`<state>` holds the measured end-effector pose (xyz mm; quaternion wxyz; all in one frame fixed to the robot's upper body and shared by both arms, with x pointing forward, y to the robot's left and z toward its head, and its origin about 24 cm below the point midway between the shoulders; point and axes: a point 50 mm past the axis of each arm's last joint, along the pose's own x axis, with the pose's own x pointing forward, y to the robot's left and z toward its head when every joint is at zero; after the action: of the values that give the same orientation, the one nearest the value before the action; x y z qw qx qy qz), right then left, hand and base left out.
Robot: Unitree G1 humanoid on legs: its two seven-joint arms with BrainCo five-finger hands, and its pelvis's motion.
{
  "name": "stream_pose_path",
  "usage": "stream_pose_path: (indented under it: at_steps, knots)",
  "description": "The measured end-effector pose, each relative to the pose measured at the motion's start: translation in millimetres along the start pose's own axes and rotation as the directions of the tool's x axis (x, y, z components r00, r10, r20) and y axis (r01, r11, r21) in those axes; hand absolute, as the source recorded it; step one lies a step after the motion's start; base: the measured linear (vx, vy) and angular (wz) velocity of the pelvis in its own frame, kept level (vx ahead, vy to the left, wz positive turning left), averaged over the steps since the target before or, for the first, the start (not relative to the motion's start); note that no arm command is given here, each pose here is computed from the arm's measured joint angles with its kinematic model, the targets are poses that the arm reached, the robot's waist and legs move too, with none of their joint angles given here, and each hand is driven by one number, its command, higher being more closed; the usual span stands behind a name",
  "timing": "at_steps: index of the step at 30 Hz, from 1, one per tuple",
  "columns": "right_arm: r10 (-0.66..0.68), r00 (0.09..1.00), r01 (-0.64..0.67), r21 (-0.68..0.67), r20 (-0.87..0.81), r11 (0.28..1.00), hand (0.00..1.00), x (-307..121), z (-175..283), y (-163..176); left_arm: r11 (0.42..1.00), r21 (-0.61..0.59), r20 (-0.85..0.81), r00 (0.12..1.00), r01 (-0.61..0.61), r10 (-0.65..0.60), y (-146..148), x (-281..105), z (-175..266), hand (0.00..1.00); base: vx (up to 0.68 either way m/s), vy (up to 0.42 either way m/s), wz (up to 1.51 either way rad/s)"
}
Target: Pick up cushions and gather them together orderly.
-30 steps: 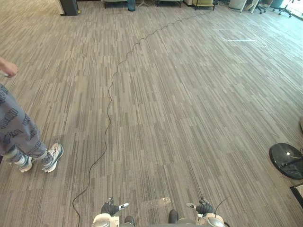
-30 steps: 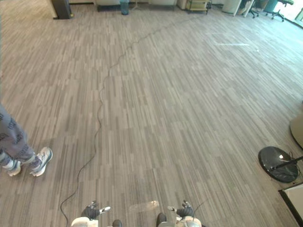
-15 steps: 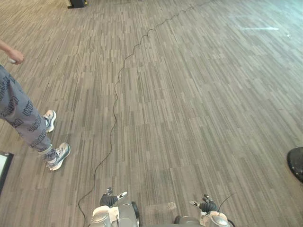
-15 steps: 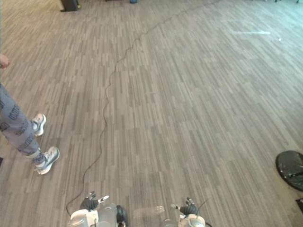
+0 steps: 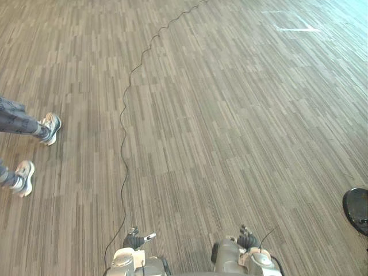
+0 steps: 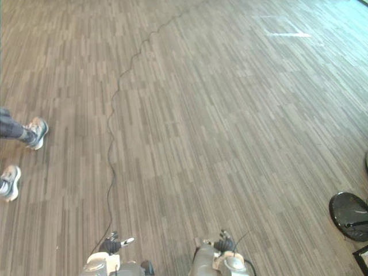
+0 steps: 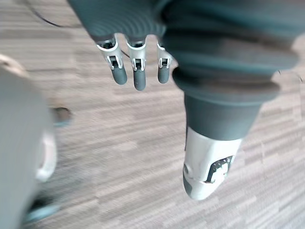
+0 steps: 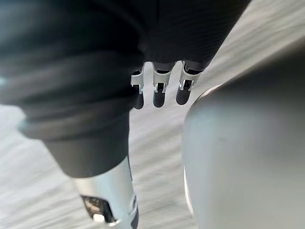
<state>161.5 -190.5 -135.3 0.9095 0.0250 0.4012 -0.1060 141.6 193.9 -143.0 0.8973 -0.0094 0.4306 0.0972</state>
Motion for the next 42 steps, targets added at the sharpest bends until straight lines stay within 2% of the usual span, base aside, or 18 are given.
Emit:
stream_pose_path:
  at_steps: [4, 7, 11, 14, 22, 25, 29, 33, 40, 42]
  knots:
    - [-0.004, 1.0, 0.004, -0.004, 0.025, 1.0, 0.0, 1, 6, -3, 1.0, -0.013, -0.019, 1.0, 0.009, -0.009, -5, -2, -7, 0.0, 0.59, -0.191, 0.33]
    - [-0.016, 0.997, 0.017, -0.012, 0.072, 1.0, 0.0, 7, 25, -8, 0.998, -0.028, -0.021, 0.998, 0.056, -0.057, -27, 0, -3, 0.0, 0.57, -0.221, 0.0]
    - [-0.016, 0.999, 0.016, -0.002, 0.033, 1.0, 0.0, 4, 14, -5, 0.996, -0.023, -0.007, 0.996, 0.089, -0.089, -36, 1, 3, 0.0, 0.58, -0.273, 0.2]
    - [-0.037, 0.999, 0.037, 0.008, -0.01, 0.999, 0.0, -1, -2, -9, 0.996, -0.03, 0.035, 0.996, 0.086, -0.085, -35, 2, 12, 0.0, 0.45, -0.095, 0.04]
    - [-0.042, 0.998, 0.044, 0.032, -0.047, 0.999, 0.0, -2, -9, -8, 0.994, -0.044, 0.133, 0.987, 0.096, -0.089, -35, 3, 34, 0.0, 0.51, 0.071, -0.53]
    - [0.014, 0.998, -0.01, 0.056, -0.065, 0.998, 0.0, -5, -17, 15, 0.998, -0.019, 0.123, 0.991, 0.059, -0.056, -18, 5, 34, 0.0, 0.56, 0.223, -0.86]
    - [0.015, 0.998, -0.012, 0.05, -0.065, 0.999, 0.0, -7, -20, 13, 0.999, 0.017, 0.063, 0.997, 0.047, -0.048, -11, 6, 21, 0.0, 0.68, 0.237, -0.73]
    - [0.038, 0.999, -0.039, -0.031, -0.026, 0.999, 0.0, -3, -9, 8, 0.998, 0.03, 0.001, 0.999, 0.048, -0.048, -9, 2, 3, 0.0, 0.52, 0.115, -0.76]
    - [0.022, 1.0, -0.022, -0.028, 0.012, 0.999, 0.0, -2, -1, 0, 0.996, 0.053, -0.038, 0.997, 0.073, -0.071, -18, 0, -6, 0.0, 0.62, -0.01, -0.55]
    - [0.012, 0.999, -0.011, -0.026, 0.044, 1.0, 0.0, 2, 13, -5, 0.994, 0.048, -0.021, 0.995, 0.102, -0.101, -32, 3, 2, 0.0, 0.74, -0.105, -0.35]
